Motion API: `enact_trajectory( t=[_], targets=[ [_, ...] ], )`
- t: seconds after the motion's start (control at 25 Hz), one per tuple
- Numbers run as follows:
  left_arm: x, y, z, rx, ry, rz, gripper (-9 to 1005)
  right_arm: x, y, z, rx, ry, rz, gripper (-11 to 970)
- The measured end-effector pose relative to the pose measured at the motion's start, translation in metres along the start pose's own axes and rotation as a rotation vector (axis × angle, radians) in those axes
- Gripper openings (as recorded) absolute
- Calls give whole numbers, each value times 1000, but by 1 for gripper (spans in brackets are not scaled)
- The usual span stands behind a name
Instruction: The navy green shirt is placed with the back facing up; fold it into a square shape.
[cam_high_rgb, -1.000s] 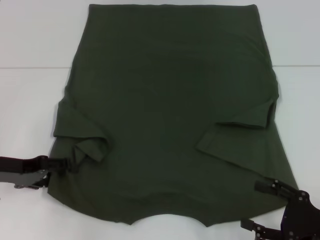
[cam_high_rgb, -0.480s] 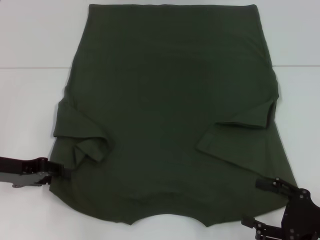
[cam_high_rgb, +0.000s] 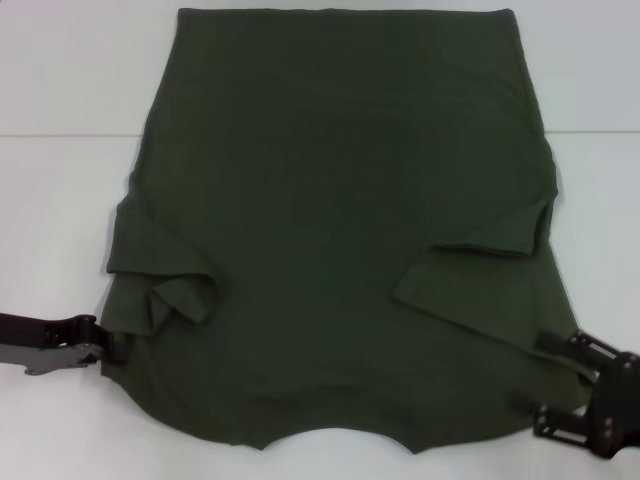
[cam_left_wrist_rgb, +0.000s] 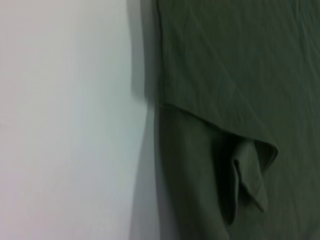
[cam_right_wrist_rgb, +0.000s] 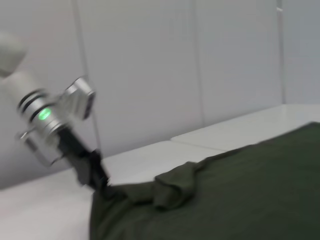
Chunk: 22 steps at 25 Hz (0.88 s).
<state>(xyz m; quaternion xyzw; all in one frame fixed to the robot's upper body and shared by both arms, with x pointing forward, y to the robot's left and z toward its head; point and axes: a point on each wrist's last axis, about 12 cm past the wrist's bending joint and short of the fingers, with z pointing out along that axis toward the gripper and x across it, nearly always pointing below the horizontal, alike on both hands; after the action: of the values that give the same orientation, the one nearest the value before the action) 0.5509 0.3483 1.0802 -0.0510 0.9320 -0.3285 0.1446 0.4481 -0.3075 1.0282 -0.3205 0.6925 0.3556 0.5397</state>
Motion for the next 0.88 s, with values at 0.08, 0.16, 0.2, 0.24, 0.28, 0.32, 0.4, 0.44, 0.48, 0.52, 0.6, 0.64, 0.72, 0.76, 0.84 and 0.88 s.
enact_trajectory(
  t=[0.08,0.16,0.2,0.24,0.28,0.32,0.4,0.44,0.48,0.52,0.6,0.64,0.72,0.76,0.84,0.88],
  targets=[
    [0,0,0,1,2,2,130,-10,-9,-6,21,0,86,925],
    [0,0,0,2,2,3,92,-22,-20,-13,40,8,188,925],
    [0,-1,0,3,3,7,74,-31,-26,-17,53,24,249,925],
    [0,-1,0,5,3,8,55,-41,-33,-21,65,48,312,925],
    [0,-1,0,5,3,9,36,-51,-41,-25,82,75,373,925],
    [0,-1,0,8,3,11,36,-60,-48,-30,99,118,447,925],
    [0,-2,0,10,3,14,35,-85,-69,-40,166,268,655,926],
    [0,-2,0,11,3,17,35,-85,-69,-40,166,268,655,926],
    [0,-2,0,12,3,19,35,-91,-76,-44,197,324,728,926],
    [-1,-2,0,13,3,23,35,-95,-83,-45,227,394,801,926],
    [-1,-3,0,16,0,29,34,-101,-91,-45,271,489,879,925],
    [-2,-3,0,17,-2,31,34,-104,-94,-42,289,540,896,923],
    [-2,-3,-1,18,-2,34,34,-109,-99,-36,314,621,901,920],
    [-2,-3,-1,19,-3,36,33,-112,-100,-31,321,651,893,919],
    [-2,-3,-1,20,-6,40,33,-116,-102,-21,319,696,876,916],
    [-3,-3,-2,21,-8,41,33,-117,-102,-17,314,711,871,915]
  ],
)
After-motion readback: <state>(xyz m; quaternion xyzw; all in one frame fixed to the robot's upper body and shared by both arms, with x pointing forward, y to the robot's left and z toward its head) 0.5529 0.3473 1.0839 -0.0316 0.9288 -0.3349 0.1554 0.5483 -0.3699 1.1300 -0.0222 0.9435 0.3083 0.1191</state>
